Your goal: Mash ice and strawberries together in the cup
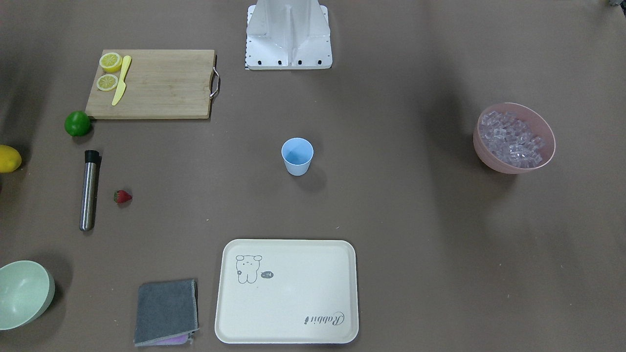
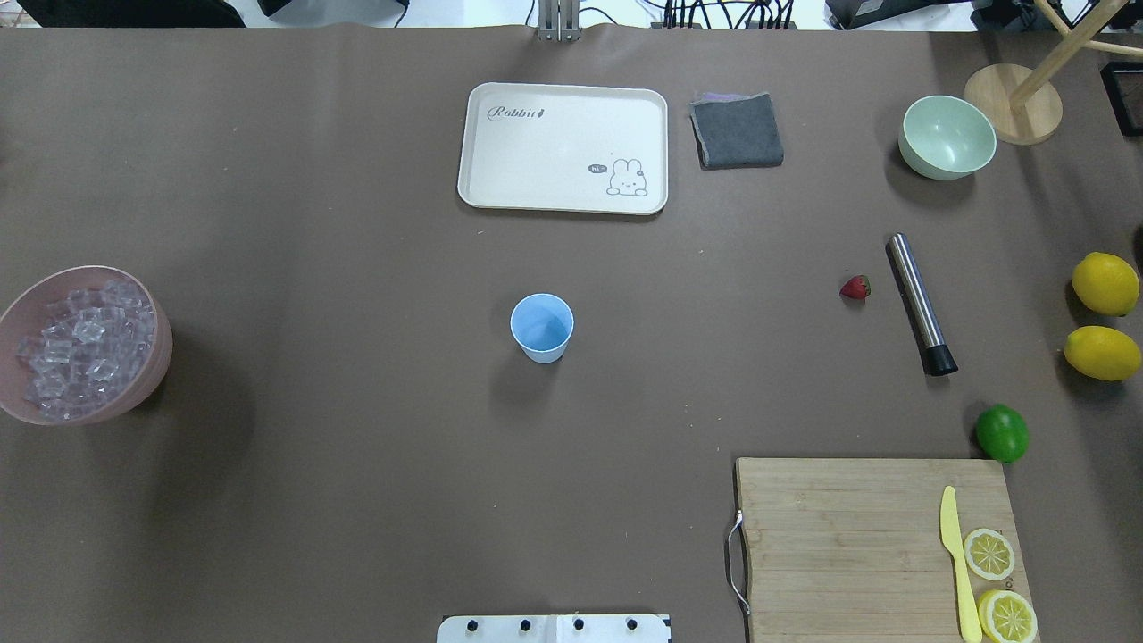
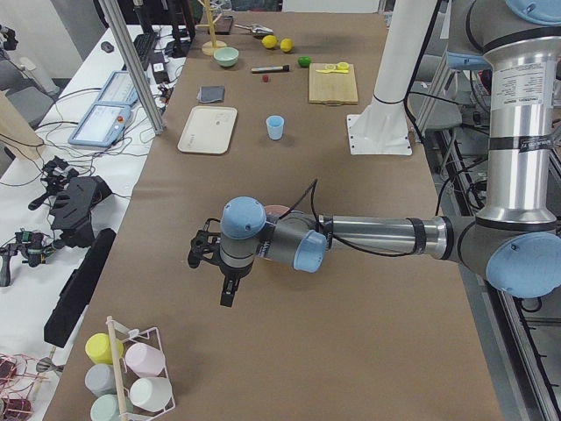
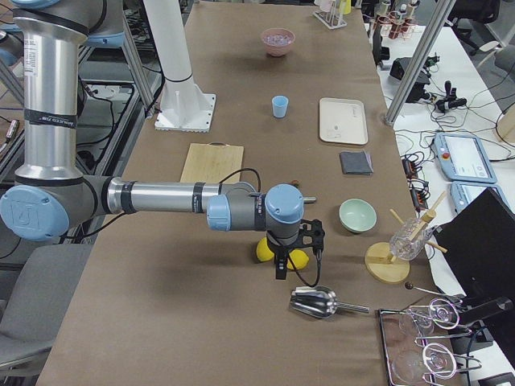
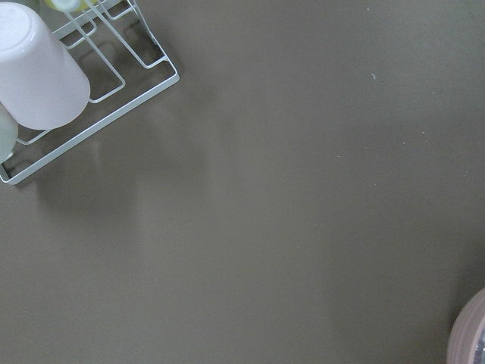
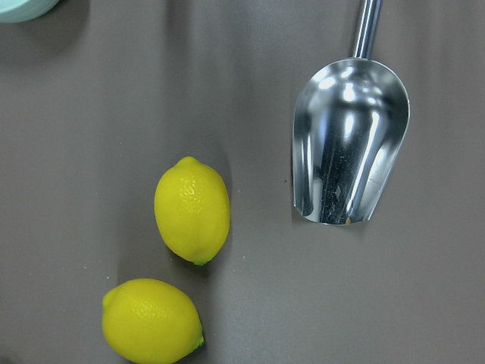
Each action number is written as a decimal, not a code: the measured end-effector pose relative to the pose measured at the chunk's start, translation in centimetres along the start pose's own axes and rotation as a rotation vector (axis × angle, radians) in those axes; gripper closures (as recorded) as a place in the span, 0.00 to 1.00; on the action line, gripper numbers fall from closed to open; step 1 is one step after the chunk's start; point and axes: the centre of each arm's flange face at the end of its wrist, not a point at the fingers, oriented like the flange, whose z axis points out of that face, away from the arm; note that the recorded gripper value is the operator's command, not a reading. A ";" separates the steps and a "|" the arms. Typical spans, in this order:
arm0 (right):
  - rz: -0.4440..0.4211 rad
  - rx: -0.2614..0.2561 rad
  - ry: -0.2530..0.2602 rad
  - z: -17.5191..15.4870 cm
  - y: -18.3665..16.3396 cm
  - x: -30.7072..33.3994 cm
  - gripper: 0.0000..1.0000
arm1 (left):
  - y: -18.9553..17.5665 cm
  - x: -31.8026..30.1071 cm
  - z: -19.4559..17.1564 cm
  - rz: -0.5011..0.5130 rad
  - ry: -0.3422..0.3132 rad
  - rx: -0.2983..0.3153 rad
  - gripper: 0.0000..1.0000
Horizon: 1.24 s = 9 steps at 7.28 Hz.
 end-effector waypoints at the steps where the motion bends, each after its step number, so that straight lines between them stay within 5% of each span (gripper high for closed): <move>1: -0.003 0.003 -0.002 -0.2 -0.1 -0.2 0.00 | -0.2 0.3 -0.2 0.004 0.002 0.005 0.03; 9: -0.014 0.012 -0.001 -0.5 -0.5 -0.7 0.00 | -1.2 1.7 0.7 0.053 -0.089 0.004 0.03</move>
